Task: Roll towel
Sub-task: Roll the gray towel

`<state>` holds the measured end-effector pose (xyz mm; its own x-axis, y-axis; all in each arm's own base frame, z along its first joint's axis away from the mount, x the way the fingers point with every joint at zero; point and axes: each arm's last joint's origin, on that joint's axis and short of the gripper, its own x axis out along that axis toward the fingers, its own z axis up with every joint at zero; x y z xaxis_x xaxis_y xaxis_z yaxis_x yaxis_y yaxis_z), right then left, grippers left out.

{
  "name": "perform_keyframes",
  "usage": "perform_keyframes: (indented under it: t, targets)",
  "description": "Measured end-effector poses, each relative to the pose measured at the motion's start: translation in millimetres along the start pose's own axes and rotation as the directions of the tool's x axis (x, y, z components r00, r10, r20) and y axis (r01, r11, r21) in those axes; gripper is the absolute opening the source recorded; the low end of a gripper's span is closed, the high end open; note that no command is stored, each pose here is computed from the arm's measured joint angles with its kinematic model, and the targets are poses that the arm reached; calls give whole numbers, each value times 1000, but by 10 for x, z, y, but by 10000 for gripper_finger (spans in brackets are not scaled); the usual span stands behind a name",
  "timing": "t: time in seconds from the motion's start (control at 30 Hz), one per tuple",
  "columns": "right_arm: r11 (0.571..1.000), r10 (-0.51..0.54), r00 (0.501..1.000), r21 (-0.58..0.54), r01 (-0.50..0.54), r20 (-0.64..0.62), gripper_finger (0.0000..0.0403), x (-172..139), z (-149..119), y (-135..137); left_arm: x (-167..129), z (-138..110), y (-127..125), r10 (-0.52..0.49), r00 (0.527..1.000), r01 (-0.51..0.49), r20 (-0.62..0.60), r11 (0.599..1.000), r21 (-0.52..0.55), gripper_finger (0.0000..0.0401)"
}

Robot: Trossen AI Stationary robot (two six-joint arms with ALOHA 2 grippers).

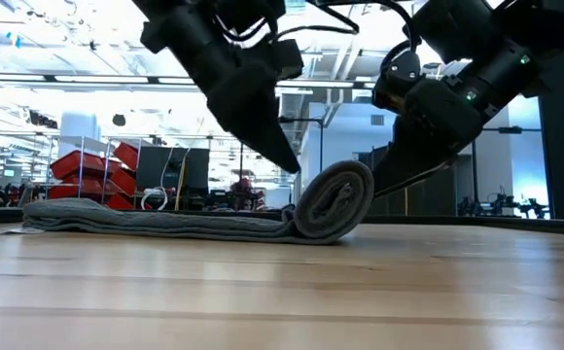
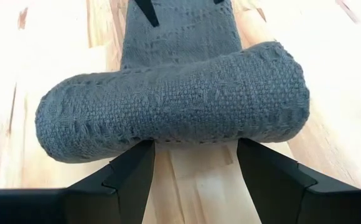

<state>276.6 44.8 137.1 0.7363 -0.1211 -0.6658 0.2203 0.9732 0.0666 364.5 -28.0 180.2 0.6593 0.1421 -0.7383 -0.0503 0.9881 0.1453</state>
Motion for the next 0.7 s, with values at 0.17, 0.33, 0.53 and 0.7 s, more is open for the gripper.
perform_keyframes:
  t: [0.17, 0.33, 0.53, 0.7]
  targets:
    - [1000, -1, 1000, -1, 1, -3, 219, 0, -3, -1, 245, -91, 17, 14, 1000, -13, -21, 999, 41, 173]
    - [1000, -1, 1000, 0, 1, -3, 219, 0, -3, -1, 384, -95, 9, 17, 1000, -19, 22, 996, 85, 173]
    - [1000, 2, 1000, 0, -2, 5, 219, 0, 5, 2, 445, -116, 61, 22, 1000, -24, 21, 996, 83, 173]
    - [1000, 5, 1000, -12, -4, 13, 219, 0, 13, 4, 553, -145, 56, 12, 999, -15, 36, 997, 79, 173]
